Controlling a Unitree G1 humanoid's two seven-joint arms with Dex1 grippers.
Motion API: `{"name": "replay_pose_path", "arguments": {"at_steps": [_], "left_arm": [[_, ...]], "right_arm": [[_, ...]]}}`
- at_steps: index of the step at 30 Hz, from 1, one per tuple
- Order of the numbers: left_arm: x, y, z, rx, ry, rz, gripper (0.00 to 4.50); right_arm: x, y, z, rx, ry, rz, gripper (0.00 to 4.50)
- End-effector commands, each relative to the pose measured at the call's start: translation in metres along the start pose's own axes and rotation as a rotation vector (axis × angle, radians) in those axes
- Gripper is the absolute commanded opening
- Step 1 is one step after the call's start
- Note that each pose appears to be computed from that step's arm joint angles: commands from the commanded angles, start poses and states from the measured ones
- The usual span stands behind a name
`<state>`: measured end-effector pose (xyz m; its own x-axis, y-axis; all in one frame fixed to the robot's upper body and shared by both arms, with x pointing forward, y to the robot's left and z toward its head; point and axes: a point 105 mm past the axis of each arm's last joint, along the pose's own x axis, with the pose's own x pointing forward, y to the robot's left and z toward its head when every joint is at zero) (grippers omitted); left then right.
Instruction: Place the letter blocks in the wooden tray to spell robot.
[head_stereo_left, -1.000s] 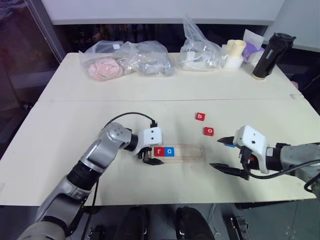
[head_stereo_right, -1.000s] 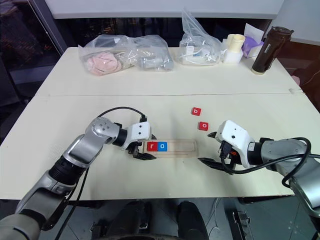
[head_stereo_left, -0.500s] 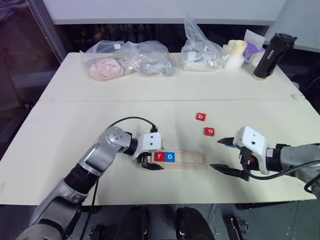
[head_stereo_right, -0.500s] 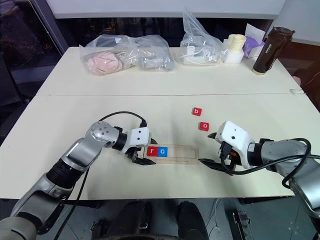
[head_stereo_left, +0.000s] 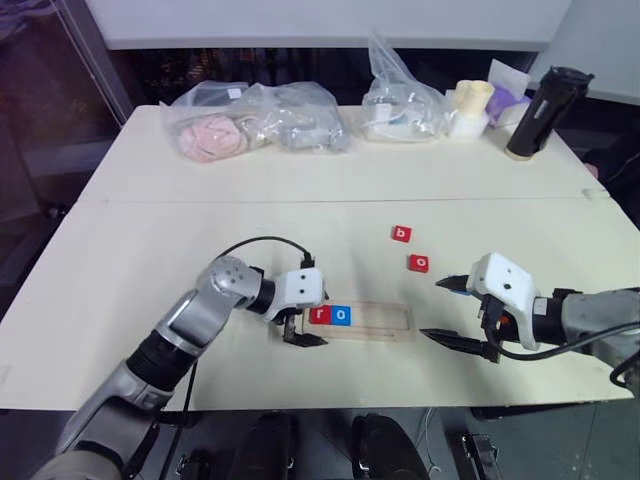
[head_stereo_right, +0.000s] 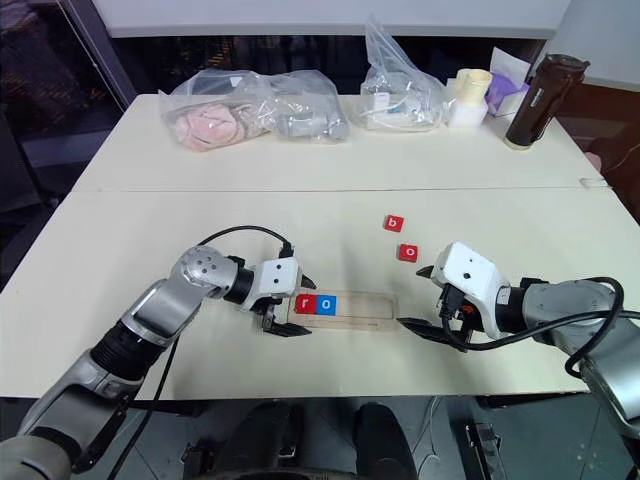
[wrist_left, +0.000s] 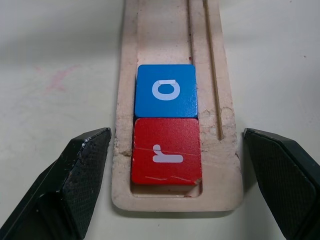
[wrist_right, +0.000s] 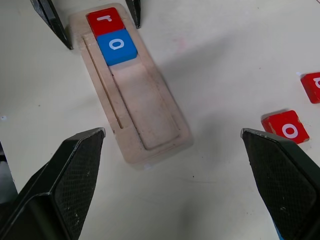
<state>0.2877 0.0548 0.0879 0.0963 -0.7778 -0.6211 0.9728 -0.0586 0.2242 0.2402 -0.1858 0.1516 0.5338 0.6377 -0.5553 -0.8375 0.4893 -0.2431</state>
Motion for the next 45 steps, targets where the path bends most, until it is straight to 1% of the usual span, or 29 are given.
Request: {"name": "replay_pose_path", "arguments": {"at_steps": [1,4,7,10,16,19,21,26,30,32,35,41,45], "left_arm": [[0.0,-0.003,-0.008,-0.027,0.01,0.013,4.47],[-0.004,0.002,-0.01,-0.009,-0.005,0.045,4.47],[-0.011,0.013,-0.016,-0.005,-0.014,0.12,4.47],[-0.02,0.02,-0.019,-0.031,-0.029,0.159,4.47],[-0.038,0.025,-0.013,-0.086,-0.069,0.201,4.47],[-0.053,0.022,-0.005,-0.105,-0.104,0.174,4.47],[-0.062,0.016,-0.001,-0.116,-0.125,0.145,4.47],[-0.082,-0.008,0.01,-0.162,-0.192,0.042,4.47],[-0.092,-0.009,0.014,-0.194,-0.225,0.059,4.47],[-0.095,-0.009,0.015,-0.203,-0.236,0.067,4.47],[-0.1,-0.01,0.014,-0.202,-0.236,0.062,4.47],[-0.105,-0.012,0.014,-0.197,-0.237,0.066,4.47],[-0.103,-0.013,0.014,-0.199,-0.239,0.067,4.47]], "right_arm": [[-0.007,-0.001,0.011,-0.044,-0.021,-0.023,4.5],[-0.006,-0.002,0.011,-0.043,-0.025,-0.023,4.5],[-0.005,-0.001,0.012,-0.041,-0.029,-0.021,4.5],[-0.003,-0.001,0.013,-0.029,-0.043,-0.019,4.5],[0.005,-0.012,0.029,0.027,-0.153,-0.056,4.5],[0.012,-0.027,0.047,0.092,-0.26,-0.112,4.5],[0.02,-0.038,0.055,0.123,-0.291,-0.162,4.5],[0.043,-0.066,0.061,0.212,-0.287,-0.303,4.5],[0.056,-0.08,0.067,0.275,-0.292,-0.371,4.5],[0.059,-0.088,0.064,0.285,-0.27,-0.417,4.5],[0.067,-0.101,0.052,0.344,-0.211,-0.519,4.5],[0.089,-0.105,0.048,0.593,-0.2,-0.634,4.5],[0.099,-0.106,0.047,0.657,-0.174,-0.696,4.5]]}}
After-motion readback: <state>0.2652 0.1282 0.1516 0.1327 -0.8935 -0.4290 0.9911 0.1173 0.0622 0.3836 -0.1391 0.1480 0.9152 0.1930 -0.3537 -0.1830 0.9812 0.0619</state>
